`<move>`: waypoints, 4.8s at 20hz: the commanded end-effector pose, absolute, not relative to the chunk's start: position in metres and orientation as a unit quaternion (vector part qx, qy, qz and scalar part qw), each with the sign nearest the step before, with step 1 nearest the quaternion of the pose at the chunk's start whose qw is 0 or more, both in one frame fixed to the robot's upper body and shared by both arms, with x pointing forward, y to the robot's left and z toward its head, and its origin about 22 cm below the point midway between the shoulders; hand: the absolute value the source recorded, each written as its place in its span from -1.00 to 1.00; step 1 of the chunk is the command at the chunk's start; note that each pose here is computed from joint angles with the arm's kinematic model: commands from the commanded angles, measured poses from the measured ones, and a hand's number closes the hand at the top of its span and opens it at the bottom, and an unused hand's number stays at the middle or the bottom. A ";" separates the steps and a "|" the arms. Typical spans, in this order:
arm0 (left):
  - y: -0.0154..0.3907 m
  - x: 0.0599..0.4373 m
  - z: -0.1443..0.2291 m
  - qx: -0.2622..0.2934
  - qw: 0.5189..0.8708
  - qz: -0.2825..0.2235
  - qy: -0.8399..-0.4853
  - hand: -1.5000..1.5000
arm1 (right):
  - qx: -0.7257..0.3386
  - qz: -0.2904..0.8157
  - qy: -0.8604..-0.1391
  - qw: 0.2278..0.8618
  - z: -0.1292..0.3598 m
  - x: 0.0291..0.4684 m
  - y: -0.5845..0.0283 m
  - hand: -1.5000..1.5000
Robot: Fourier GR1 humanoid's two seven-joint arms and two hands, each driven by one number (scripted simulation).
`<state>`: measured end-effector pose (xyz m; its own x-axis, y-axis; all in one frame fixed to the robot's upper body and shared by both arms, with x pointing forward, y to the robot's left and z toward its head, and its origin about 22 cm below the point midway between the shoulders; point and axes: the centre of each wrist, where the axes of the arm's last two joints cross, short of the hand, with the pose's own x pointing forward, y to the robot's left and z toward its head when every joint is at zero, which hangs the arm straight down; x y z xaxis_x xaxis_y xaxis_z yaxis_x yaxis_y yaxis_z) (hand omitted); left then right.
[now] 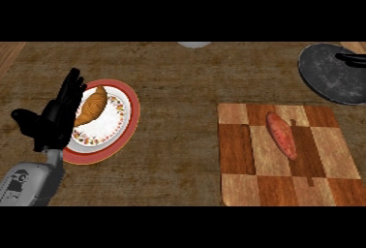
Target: Pick the sweet potato from the cutting board and place it in the pan
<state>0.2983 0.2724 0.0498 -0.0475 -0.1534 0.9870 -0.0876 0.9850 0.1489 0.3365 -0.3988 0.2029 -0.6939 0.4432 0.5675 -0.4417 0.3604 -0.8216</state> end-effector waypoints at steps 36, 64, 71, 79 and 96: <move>0.268 0.288 0.043 0.094 0.681 -0.021 -0.726 0.00 | -0.034 0.733 -0.578 0.358 0.114 0.357 -0.337 -1.00; 0.264 0.296 0.055 0.084 0.681 -0.018 -0.727 0.00 | 0.007 0.777 -0.559 0.289 0.061 0.370 -0.277 1.00; 0.260 0.295 0.029 0.094 0.689 -0.028 -0.718 0.00 | 0.006 0.773 -0.567 0.284 0.035 0.353 -0.293 1.00; 0.280 0.289 0.040 0.102 0.689 -0.015 -0.718 0.00 | -0.238 0.604 -0.440 0.621 0.018 0.372 -0.253 1.00; 0.273 0.288 0.047 0.092 0.688 -0.014 -0.719 0.00 | -0.493 0.259 -0.603 0.572 0.167 0.367 -0.177 1.00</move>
